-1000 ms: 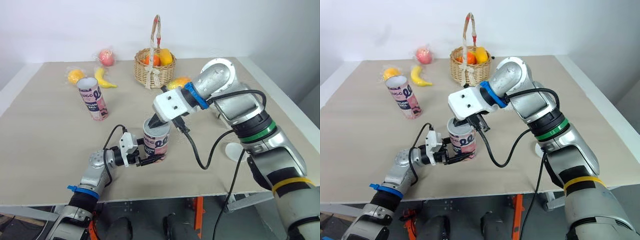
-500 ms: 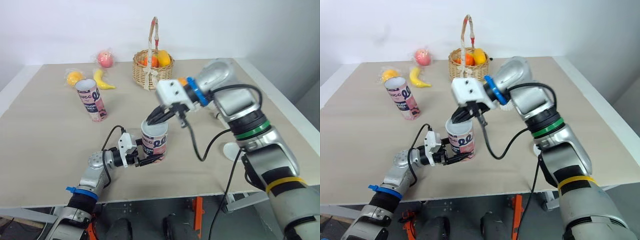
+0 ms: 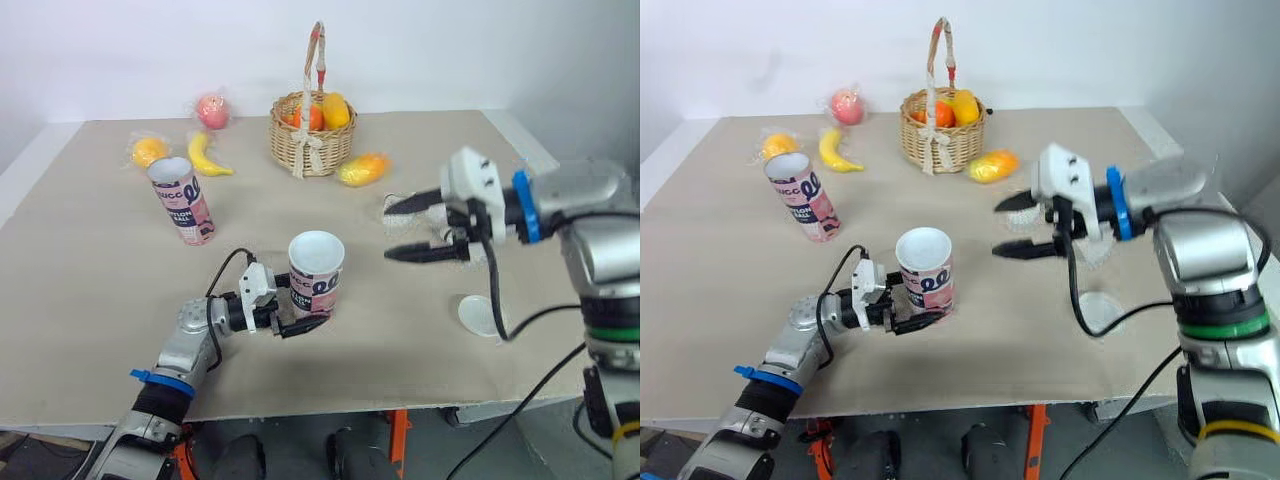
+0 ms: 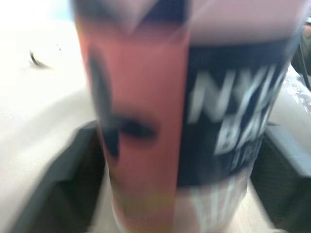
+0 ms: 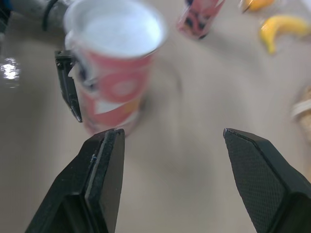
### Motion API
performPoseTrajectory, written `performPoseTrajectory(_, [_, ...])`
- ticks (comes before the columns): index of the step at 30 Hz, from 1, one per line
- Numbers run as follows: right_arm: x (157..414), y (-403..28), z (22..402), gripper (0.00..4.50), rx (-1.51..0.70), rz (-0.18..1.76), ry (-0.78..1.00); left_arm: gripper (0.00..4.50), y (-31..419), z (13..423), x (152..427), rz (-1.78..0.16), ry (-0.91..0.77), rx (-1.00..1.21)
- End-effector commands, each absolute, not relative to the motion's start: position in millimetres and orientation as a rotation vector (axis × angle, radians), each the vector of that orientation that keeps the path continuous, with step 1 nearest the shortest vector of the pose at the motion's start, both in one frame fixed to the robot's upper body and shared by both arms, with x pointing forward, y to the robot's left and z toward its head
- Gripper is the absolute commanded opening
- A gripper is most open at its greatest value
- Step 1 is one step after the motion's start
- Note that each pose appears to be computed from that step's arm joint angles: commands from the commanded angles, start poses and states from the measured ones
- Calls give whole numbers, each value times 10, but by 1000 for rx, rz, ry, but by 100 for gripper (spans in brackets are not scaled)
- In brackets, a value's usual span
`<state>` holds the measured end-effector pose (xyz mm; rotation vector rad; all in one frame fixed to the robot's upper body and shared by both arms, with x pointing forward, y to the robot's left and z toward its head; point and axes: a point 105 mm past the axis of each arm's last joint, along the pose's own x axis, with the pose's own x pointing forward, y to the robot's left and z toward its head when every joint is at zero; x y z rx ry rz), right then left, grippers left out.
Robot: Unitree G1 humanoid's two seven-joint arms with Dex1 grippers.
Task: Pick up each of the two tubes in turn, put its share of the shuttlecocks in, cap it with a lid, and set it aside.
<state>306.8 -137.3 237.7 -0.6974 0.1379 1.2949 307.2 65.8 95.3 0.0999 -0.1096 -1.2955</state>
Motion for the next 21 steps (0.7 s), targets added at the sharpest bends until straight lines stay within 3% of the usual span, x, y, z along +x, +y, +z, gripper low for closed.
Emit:
performPoseTrajectory(1, [2939,-1320,2447,349,-665,1256,68,441,661,1009,3004,-1351,-115,129])
performPoseTrajectory(9, [2929,-1340,2171,349,-611,1227,130,441,967,1082,2856,-1368,-75,179])
performPoseTrajectory(15, [3050,-1396,1754,349,-745,1199,225,441,1381,1122,2699,-1324,-4,287])
performPoseTrajectory(19, [3065,-1191,1726,349,-652,1263,174,441,1630,1490,2718,-1210,-59,242])
performPoseTrajectory(21, [3038,-1096,1701,349,-626,1297,159,441,1620,1731,2688,-1208,-93,112])
